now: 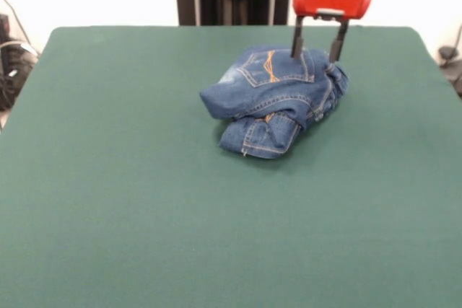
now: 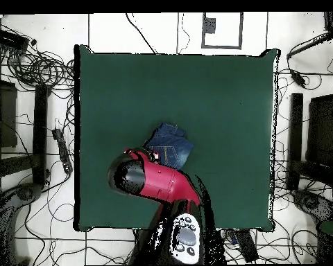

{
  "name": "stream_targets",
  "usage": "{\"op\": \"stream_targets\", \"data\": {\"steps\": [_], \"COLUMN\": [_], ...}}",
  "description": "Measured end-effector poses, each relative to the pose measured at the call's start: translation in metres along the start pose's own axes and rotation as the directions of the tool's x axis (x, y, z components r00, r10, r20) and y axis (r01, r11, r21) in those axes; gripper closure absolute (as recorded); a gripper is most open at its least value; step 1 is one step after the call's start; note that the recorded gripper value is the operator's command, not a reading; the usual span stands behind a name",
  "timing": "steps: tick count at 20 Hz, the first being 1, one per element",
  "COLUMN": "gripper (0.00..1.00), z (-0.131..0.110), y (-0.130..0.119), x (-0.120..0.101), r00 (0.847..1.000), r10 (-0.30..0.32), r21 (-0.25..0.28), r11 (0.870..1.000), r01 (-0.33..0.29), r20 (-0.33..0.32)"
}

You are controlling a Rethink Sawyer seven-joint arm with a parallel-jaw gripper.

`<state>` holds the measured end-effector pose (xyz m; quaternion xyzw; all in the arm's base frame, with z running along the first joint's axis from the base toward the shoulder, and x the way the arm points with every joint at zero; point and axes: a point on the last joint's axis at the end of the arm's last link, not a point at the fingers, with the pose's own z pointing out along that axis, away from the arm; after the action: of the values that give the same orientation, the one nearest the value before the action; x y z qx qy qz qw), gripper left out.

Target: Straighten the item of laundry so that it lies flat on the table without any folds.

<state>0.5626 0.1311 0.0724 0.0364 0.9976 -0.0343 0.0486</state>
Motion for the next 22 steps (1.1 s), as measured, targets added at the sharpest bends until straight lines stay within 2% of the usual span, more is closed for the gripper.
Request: {"op": "stream_targets", "data": {"steps": [7, 13, 22], "gripper": [0.0, 0.0, 0.0], "z": [0.021, 0.054, 0.076], "y": [0.001, 0.0, 0.004], "x": [0.005, 0.012, 0.009], "r00": [1.0, 1.0, 0.999], "r10": [-0.006, -0.011, -0.025], "r21": [0.008, 0.024, 0.035], "r11": [1.0, 1.0, 0.999], "r01": [0.006, 0.011, 0.024], "r20": [-0.015, 0.006, 0.039]}}
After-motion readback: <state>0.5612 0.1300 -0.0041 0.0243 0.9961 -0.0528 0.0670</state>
